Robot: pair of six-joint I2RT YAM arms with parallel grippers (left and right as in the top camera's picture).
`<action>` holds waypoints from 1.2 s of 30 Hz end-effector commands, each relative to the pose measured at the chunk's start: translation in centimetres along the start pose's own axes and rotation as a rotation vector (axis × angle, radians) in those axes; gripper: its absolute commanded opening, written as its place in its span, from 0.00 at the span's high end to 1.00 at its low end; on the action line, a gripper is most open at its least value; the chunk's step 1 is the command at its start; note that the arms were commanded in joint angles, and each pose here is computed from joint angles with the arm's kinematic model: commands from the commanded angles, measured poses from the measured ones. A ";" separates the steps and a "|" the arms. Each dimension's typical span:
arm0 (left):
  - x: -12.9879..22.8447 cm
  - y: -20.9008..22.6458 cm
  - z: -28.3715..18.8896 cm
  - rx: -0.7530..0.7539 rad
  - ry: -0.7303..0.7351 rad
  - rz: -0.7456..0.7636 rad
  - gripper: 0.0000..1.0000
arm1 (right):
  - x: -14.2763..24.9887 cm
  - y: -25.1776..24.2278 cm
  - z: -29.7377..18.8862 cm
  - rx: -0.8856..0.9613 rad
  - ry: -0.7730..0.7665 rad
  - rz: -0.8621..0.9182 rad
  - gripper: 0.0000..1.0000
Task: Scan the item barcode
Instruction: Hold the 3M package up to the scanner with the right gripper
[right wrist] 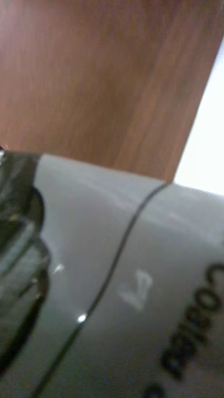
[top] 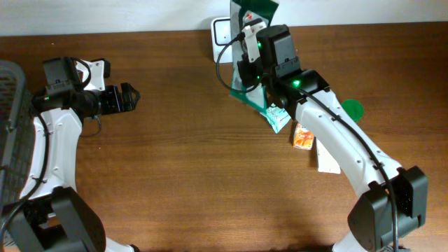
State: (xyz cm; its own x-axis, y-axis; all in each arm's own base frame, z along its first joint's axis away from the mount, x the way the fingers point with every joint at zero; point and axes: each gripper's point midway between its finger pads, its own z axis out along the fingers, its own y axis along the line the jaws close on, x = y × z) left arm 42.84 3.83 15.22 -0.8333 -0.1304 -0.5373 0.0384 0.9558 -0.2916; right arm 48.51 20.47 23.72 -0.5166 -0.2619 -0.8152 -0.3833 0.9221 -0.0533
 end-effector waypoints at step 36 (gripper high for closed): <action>-0.6 -0.2 -1.0 -0.008 -0.026 0.014 0.01 | -9.3 3.0 9.4 0.257 -0.728 -0.737 0.96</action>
State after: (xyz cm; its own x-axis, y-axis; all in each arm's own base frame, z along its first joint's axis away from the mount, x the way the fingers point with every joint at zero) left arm 42.71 3.89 15.09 -0.8374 -0.1305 -0.5308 0.0325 0.9575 -0.2867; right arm 59.45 28.87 22.67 0.3898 -0.7422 -0.5452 -0.1779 0.5202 -0.8353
